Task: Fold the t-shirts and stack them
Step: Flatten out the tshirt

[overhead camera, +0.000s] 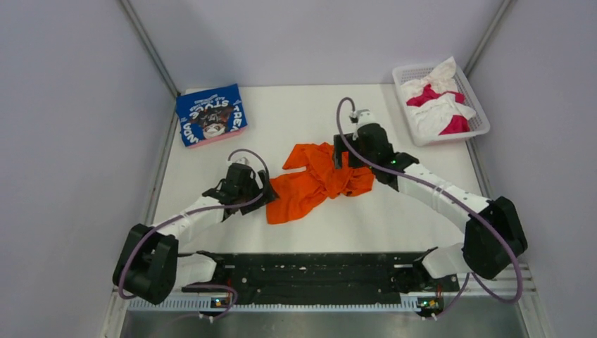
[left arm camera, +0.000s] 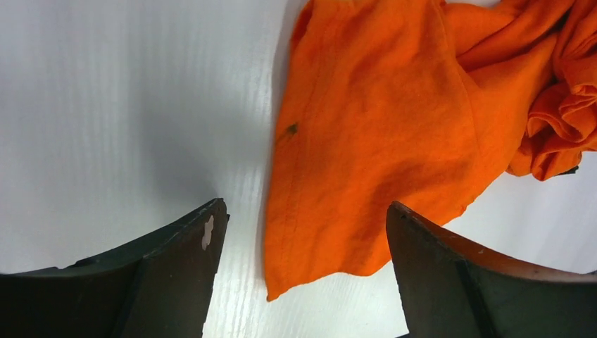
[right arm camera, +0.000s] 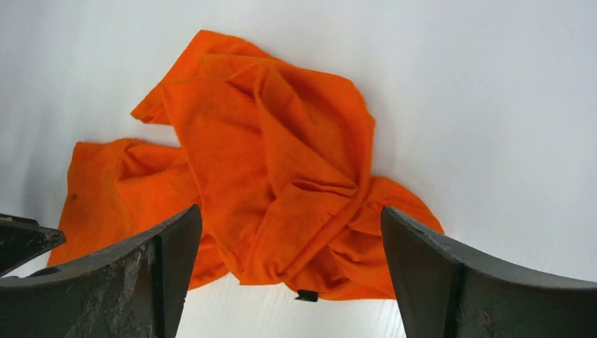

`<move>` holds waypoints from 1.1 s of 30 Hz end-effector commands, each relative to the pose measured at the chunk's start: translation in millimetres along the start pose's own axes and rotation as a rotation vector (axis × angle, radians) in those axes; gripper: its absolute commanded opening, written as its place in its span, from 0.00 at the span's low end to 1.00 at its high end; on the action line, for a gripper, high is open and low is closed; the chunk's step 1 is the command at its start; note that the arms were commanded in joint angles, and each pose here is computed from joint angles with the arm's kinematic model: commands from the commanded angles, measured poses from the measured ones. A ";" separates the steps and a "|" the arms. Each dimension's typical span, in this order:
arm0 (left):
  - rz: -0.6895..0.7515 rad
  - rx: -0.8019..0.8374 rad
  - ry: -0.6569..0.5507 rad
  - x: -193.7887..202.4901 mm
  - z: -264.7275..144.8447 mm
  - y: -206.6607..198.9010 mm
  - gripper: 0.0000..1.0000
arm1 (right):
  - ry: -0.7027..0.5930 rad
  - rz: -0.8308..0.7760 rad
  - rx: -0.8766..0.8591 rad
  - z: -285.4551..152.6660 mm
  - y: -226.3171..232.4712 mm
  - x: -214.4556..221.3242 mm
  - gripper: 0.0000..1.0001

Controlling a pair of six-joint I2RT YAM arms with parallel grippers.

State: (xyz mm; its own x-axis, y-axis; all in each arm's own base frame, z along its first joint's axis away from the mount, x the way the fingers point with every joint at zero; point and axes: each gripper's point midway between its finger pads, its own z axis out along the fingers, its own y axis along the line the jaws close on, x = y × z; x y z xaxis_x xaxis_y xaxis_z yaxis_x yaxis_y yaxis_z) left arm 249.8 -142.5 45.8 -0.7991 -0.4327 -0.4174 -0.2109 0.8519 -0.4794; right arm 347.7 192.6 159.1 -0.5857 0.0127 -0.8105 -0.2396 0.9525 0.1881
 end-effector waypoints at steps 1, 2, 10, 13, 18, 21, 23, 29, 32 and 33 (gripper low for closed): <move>0.002 0.089 0.000 -3.1 14.4 -26.6 0.86 | -0.042 -0.212 -0.011 18.7 40.7 -9.3 0.93; 0.009 0.081 0.002 -1.8 18.9 -27.0 0.86 | -0.041 -0.239 -0.012 25.1 51.7 -9.3 0.91; 0.073 -0.018 0.012 4.8 56.1 -34.8 0.68 | 0.046 -0.353 0.078 93.5 105.6 4.4 0.72; 0.105 -0.073 0.015 9.8 68.9 -37.3 0.42 | 0.068 -0.375 0.124 109.1 111.6 13.5 0.64; 0.124 -0.268 -0.012 3.7 75.6 -18.4 0.00 | 0.048 -0.354 0.275 113.2 90.8 10.2 0.31; 0.121 -0.290 -0.062 -4.5 67.0 -14.4 0.00 | 0.009 -0.346 0.362 104.3 74.7 0.1 0.17; 0.109 -0.272 -0.124 -15.3 52.6 -17.1 0.00 | -0.026 -0.322 0.399 92.0 64.7 -11.8 0.06; 0.052 -0.254 -0.372 -55.7 -7.1 -12.7 0.00 | -0.187 -0.212 0.321 31.7 54.7 -57.3 0.00; 0.024 -0.219 -0.496 -75.8 -42.7 -14.2 0.00 | -0.277 -0.139 0.266 -8.9 41.7 -78.7 0.00; 0.016 -0.209 -0.534 -82.3 -54.4 -14.7 0.00 | -0.306 -0.117 0.254 -22.8 35.9 -85.1 0.00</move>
State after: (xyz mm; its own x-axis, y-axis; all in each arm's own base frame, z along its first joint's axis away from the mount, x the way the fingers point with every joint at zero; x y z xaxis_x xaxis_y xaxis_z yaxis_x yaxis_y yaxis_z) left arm 286.8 -137.3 84.7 -0.5939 -0.4260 -0.6824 -0.2952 0.9045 -0.3078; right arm 375.7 245.8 154.2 -0.4839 -0.2540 -0.8374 -0.1261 0.9672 -0.2205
